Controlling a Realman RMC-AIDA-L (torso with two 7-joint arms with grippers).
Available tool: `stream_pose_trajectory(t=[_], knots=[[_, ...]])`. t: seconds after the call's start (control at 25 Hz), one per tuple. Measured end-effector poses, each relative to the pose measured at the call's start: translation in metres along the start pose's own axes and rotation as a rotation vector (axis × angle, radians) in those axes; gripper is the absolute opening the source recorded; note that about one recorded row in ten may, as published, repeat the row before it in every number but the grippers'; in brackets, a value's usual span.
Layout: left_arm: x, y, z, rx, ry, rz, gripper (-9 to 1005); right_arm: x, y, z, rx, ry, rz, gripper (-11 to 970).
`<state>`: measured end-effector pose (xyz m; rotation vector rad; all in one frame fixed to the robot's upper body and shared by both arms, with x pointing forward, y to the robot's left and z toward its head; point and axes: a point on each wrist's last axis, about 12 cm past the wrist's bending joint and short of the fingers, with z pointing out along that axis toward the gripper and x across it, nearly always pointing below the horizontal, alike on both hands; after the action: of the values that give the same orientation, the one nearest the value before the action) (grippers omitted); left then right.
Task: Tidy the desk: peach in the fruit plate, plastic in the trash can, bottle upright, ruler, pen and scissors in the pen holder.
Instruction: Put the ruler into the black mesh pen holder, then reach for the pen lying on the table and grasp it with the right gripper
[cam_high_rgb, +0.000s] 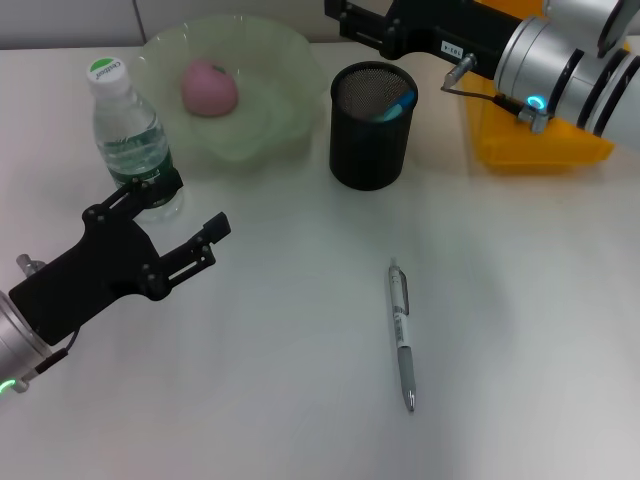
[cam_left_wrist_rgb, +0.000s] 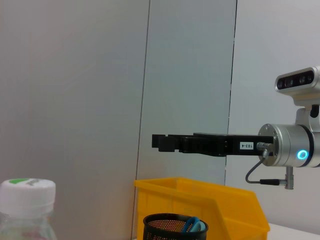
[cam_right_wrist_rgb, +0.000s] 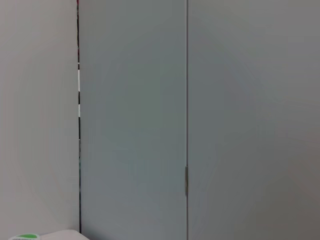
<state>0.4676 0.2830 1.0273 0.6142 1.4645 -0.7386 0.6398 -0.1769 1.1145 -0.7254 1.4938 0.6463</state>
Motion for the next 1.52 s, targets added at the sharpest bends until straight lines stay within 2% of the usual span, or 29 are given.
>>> stream_pose_trajectory(t=[0.12, 0.76, 0.92, 1.04, 1.12, 1.28, 1.44, 1.52], knots=[[0.000, 0.000, 0.000, -0.001, 0.000, -0.001, 797, 0.000, -0.001, 0.000, 0.002, -0.001, 0.004, 671], [0.000, -0.001, 0.001, 0.009, 0.003, -0.001, 797, -0.001, -0.002, -0.002, 0.007, -0.009, 0.008, 680], [0.000, -0.001, 0.001, 0.015, 0.004, -0.004, 797, -0.008, -0.003, -0.009, -0.011, -0.068, 0.060, 680], [0.000, 0.000, 0.001, 0.019, 0.006, -0.016, 797, -0.023, -0.008, -0.020, -0.066, -0.134, 0.135, 680], [-0.001, 0.000, 0.001, 0.024, 0.010, -0.020, 797, -0.028, -0.008, -0.023, -0.089, -0.148, 0.146, 680], [-0.002, 0.001, 0.001, 0.049, 0.024, -0.016, 797, -0.046, -0.007, -0.039, -0.231, -0.179, 0.160, 679], [-0.004, 0.003, 0.002, 0.097, 0.058, -0.034, 797, -0.067, -0.008, -0.048, -0.407, -0.084, 0.122, 679], [-0.005, 0.003, 0.002, 0.104, 0.064, -0.036, 797, -0.070, -0.009, -0.049, -0.430, -0.051, 0.115, 679]])
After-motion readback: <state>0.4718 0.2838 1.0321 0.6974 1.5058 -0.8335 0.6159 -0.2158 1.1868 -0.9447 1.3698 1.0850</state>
